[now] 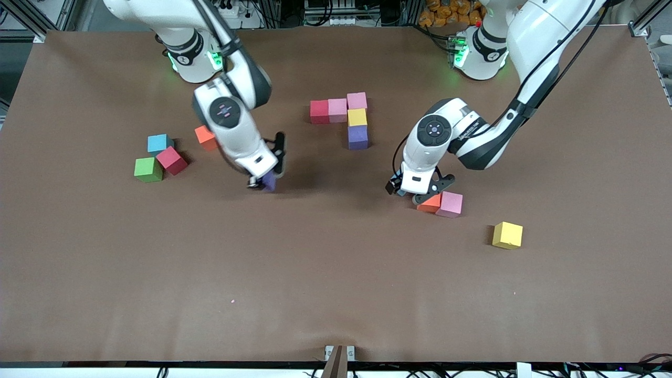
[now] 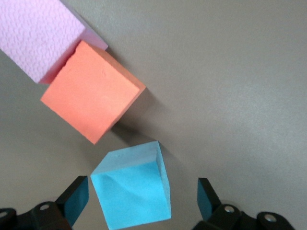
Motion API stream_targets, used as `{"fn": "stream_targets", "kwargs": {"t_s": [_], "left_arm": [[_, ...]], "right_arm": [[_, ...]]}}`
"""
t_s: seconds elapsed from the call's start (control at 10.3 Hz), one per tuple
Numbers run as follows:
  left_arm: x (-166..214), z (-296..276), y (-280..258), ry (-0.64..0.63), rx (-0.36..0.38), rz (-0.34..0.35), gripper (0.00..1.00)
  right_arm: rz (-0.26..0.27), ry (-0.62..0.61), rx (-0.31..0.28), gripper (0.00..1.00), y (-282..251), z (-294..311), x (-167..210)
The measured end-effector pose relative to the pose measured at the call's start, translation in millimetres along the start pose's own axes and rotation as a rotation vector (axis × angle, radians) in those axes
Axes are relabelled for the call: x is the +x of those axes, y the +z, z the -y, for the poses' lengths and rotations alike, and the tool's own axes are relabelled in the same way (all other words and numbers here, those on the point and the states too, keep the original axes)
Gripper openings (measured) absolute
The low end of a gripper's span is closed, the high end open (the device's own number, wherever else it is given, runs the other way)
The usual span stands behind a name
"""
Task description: Form number 2 with 11 blocks
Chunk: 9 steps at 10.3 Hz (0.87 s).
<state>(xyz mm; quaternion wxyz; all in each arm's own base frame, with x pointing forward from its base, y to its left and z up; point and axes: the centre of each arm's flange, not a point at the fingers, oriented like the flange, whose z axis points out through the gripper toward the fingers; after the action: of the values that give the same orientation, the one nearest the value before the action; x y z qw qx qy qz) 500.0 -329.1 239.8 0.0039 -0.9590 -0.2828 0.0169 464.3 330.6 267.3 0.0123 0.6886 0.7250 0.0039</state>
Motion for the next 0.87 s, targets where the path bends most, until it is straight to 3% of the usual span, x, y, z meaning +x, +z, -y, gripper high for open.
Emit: {"fn": "stream_targets", "kwargs": {"t_s": [0.29,0.49,0.87], "left_arm": [[-2.7,2.8,5.1,-0.006,0.018,0.007,1.0],[-5.2,9.0,12.3,-0.011,0.066,0.017,1.0],[-7.1,11.8,16.1,-0.095,0.088,0.019,1.0]], "right_arm": [[0.002,-0.06,0.005,0.59,2.5,48.2,63.2],[0.007,-0.066,0.009,0.59,5.6,68.8,84.1],[0.02,-0.099,0.016,0.59,18.1,120.6,137.8]]}}
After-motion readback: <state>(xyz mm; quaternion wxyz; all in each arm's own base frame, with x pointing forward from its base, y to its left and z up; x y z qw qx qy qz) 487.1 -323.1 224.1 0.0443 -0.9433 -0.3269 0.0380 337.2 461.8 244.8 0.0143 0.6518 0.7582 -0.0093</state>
